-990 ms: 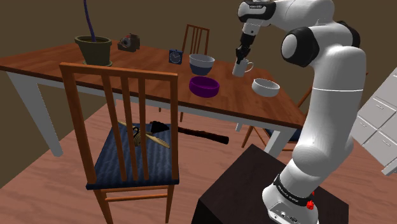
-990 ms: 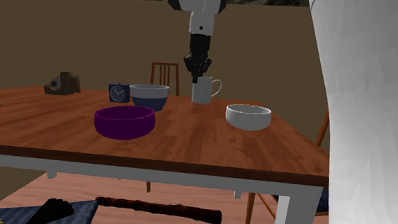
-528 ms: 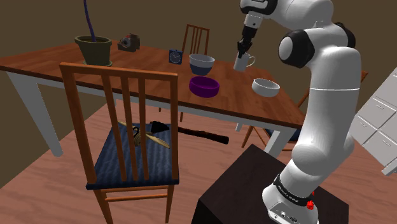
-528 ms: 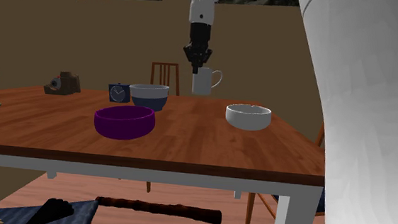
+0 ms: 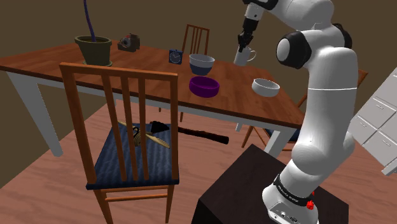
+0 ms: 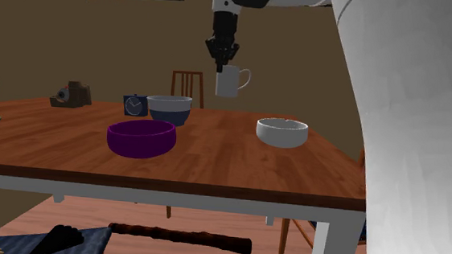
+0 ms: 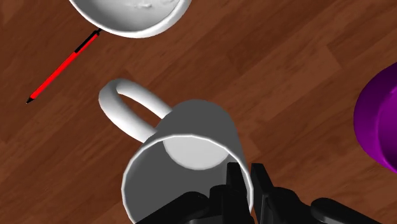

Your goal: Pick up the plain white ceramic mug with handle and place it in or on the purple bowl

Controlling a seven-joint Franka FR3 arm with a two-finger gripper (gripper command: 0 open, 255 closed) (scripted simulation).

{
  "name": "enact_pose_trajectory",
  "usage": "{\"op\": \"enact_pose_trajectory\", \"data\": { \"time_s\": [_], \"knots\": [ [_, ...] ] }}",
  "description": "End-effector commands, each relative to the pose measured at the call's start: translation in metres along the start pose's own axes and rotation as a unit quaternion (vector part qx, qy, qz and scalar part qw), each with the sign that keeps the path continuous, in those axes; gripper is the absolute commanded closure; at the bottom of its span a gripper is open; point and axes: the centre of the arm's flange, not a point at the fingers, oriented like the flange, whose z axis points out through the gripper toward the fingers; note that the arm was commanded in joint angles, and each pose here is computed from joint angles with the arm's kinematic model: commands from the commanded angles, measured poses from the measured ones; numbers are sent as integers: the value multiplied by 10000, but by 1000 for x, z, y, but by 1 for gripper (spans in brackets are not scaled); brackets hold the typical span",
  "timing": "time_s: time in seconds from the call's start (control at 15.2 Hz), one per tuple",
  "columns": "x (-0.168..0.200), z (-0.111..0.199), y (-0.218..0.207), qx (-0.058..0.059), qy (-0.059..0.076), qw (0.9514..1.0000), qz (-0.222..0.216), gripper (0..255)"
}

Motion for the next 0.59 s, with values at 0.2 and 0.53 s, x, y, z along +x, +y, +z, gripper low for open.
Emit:
{"op": "enact_pose_trajectory", "data": {
  "time_s": [0.2,0.53],
  "knots": [
    [-4,-12,-64,1,0,10000,-1,255],
    [-6,-22,-129,1,0,10000,-1,255]
  ]
}}
